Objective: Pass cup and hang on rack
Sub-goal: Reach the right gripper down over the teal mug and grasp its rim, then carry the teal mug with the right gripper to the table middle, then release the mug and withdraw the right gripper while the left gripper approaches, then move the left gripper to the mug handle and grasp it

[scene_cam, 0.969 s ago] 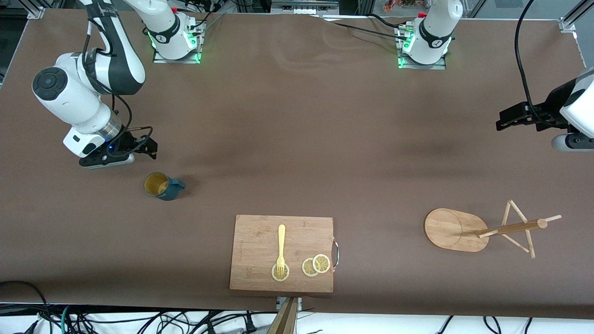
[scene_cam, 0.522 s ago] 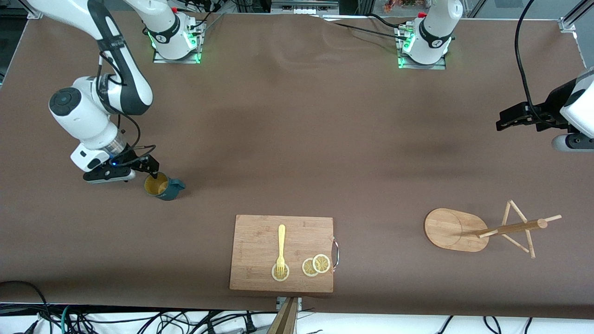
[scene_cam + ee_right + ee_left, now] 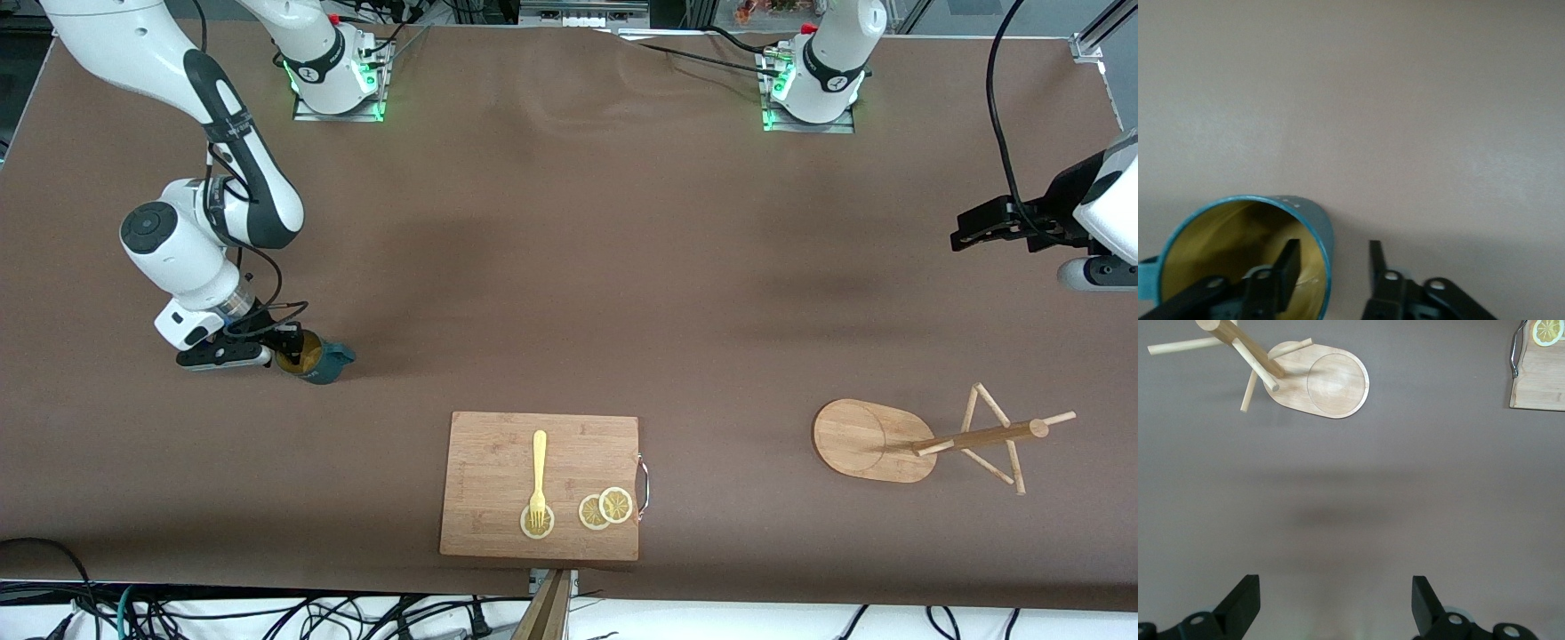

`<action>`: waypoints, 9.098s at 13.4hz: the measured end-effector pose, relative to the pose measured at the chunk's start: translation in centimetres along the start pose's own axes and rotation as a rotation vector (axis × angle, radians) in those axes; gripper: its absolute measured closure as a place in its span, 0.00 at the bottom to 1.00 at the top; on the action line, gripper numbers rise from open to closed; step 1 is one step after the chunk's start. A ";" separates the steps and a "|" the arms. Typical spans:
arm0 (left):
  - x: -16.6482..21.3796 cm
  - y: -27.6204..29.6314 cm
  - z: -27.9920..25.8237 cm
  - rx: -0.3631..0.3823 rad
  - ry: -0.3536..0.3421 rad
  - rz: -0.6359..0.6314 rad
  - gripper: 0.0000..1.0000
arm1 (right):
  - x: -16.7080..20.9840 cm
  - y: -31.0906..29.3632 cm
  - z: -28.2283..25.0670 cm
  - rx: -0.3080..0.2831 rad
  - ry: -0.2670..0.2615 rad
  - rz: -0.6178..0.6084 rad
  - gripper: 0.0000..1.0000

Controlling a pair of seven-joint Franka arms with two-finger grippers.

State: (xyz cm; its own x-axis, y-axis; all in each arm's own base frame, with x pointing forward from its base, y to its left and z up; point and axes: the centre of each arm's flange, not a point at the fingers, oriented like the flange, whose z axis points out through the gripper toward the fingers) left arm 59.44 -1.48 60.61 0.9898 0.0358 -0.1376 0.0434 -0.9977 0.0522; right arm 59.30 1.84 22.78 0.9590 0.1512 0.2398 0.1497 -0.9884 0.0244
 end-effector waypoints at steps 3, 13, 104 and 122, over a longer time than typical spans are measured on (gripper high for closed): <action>0.0 0.0 0.0 0.000 0.000 0.000 0.00 | -0.2 0.0 0.7 0.001 -0.007 -0.029 0.93; 0.0 0.0 0.0 0.000 0.000 0.000 0.00 | 6.4 -3.3 -8.4 0.046 -0.114 -0.005 0.95; -3.0 16.9 52.0 -0.746 0.886 1.466 0.00 | 2.5 8.4 -37.6 -0.008 -0.320 0.105 0.00; -4.6 17.2 53.5 -0.739 0.910 1.443 0.79 | 1.7 9.5 -36.8 0.033 -0.403 0.139 0.00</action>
State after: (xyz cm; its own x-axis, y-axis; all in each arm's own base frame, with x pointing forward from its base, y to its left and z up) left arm 48.35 -21.85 9.25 0.0582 -0.4463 0.8930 -0.9973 -0.0652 0.0324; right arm 53.45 -7.77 59.17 0.9870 0.0156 -0.1599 0.0134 -0.9998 -0.0143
